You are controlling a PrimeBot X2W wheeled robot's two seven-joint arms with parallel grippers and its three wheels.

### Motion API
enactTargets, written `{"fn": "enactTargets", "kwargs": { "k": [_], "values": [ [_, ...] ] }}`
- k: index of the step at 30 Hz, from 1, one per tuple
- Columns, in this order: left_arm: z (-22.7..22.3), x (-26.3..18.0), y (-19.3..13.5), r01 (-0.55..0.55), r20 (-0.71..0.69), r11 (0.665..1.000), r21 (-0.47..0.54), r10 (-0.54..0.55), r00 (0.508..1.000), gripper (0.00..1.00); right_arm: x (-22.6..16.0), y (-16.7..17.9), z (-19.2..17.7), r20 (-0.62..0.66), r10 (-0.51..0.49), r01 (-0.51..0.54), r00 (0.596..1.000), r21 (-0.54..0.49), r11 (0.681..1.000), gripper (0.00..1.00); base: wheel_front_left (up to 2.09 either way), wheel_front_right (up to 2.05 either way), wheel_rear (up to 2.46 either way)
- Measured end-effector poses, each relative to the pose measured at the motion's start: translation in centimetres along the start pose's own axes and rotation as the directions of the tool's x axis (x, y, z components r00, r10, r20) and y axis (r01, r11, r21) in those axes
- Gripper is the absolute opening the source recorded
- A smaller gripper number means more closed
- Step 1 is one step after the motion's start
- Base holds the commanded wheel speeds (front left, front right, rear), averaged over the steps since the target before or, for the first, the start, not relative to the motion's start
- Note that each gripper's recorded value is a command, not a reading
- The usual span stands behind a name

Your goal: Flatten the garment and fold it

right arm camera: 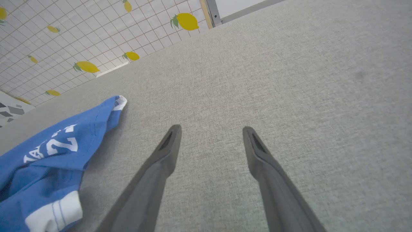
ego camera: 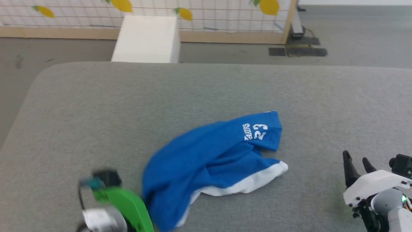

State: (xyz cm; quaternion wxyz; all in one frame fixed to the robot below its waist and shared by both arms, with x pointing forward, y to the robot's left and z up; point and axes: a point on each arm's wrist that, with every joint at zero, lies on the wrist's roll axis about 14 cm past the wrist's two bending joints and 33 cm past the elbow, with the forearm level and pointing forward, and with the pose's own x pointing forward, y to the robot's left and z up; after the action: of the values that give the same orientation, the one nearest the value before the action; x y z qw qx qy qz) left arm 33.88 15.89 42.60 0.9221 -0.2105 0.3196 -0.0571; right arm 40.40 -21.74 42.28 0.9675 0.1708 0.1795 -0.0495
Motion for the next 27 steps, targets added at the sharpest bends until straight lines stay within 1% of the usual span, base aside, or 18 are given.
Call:
{"fn": "enactTargets", "kwargs": {
  "k": [2,3,4,5,6,8,11,13,14,16,18,19,21,23,25,27],
  "values": [
    [-3.9,-1.1,0.4,-0.015,-0.1,0.999,-0.029,0.012,0.995,0.0,0.3,1.0,-0.2,-0.008,0.025,-0.025,1.0,-0.005,1.0,1.0,0.0,0.0,0.0],
    [-7.5,-2.3,0.4,-0.026,-0.195,0.997,-0.077,0.011,0.981,0.0,0.7,2.1,-0.5,-0.02,0.054,-0.054,0.998,-0.013,0.998,1.0,0.0,0.0,0.0],
    [-7.9,-2.6,0.5,-0.029,-0.205,0.995,-0.091,0.01,0.979,0.39,0.8,2.5,-0.6,-0.025,0.063,-0.063,0.998,-0.016,0.998,1.0,0.0,0.0,0.0],
    [-7.8,-2.8,0.4,-0.028,-0.197,0.993,-0.111,0.006,0.98,1.0,0.8,2.8,-0.7,-0.027,0.069,-0.07,0.997,-0.018,0.997,1.0,0.0,0.0,0.0],
    [-7.4,-2.9,0.3,-0.025,-0.174,0.99,-0.141,0.0,0.985,1.0,0.8,3.0,-0.8,-0.03,0.075,-0.076,0.997,-0.02,0.997,1.0,0.0,0.0,0.0],
    [-6.0,-3.1,-0.2,0.007,-0.112,0.972,-0.234,-0.034,0.993,1.0,0.9,3.4,-0.8,-0.033,0.086,-0.087,0.996,-0.024,0.996,1.0,0.0,0.0,0.0],
    [-1.8,-4.0,-0.2,0.081,0.06,0.935,-0.344,-0.064,0.996,1.0,0.9,4.1,-0.9,-0.036,0.105,-0.106,0.994,-0.032,0.994,1.0,0.0,0.0,0.0],
    [1.2,-4.7,0.3,0.137,0.194,0.909,-0.395,-0.063,0.979,1.0,0.9,4.8,-1.0,-0.043,0.124,-0.126,0.991,-0.042,0.991,1.0,0.0,0.0,0.0],
    [2.7,-5.2,0.9,0.147,0.257,0.911,-0.385,-0.047,0.965,1.0,0.9,5.3,-1.1,-0.053,0.139,-0.141,0.989,-0.049,0.989,1.0,0.0,0.0,0.0],
    [5.2,-6.1,2.7,0.12,0.373,0.926,-0.358,0.024,0.928,1.0,1.1,6.7,-1.3,-0.075,0.175,-0.18,0.982,-0.063,0.982,1.0,0.0,0.0,0.0],
    [7.3,-6.8,4.2,0.063,0.473,0.955,-0.289,0.085,0.877,1.0,1.5,8.9,-1.1,-0.1,0.229,-0.237,0.968,-0.082,0.968,1.0,0.0,0.0,0.0],
    [8.0,-7.1,4.7,0.038,0.51,0.965,-0.261,0.104,0.854,1.0,1.6,9.9,-1.1,-0.114,0.251,-0.261,0.961,-0.091,0.961,1.0,0.0,0.0,0.0],
    [9.2,-7.6,5.4,-0.05,0.587,0.987,-0.153,0.132,0.799,1.0,2.0,11.9,-1.4,-0.163,0.294,-0.313,0.942,-0.108,0.944,1.0,0.0,0.0,0.0],
    [9.7,-7.8,5.7,-0.108,0.638,0.99,-0.089,0.14,0.757,1.0,2.2,13.3,-2.2,-0.226,0.316,-0.351,0.921,-0.132,0.927,1.0,0.0,0.0,0.0],
    [9.7,-7.6,5.6,-0.145,0.667,0.989,-0.037,0.133,0.733,1.0,2.6,14.2,-3.0,-0.29,0.321,-0.377,0.901,-0.163,0.912,1.0,0.0,0.0,0.0],
    [9.8,-7.4,5.6,-0.168,0.688,0.986,-0.014,0.132,0.714,1.0,3.0,15.0,-4.0,-0.36,0.313,-0.402,0.879,-0.204,0.893,1.0,0.0,0.0,0.0]
  ]
}}
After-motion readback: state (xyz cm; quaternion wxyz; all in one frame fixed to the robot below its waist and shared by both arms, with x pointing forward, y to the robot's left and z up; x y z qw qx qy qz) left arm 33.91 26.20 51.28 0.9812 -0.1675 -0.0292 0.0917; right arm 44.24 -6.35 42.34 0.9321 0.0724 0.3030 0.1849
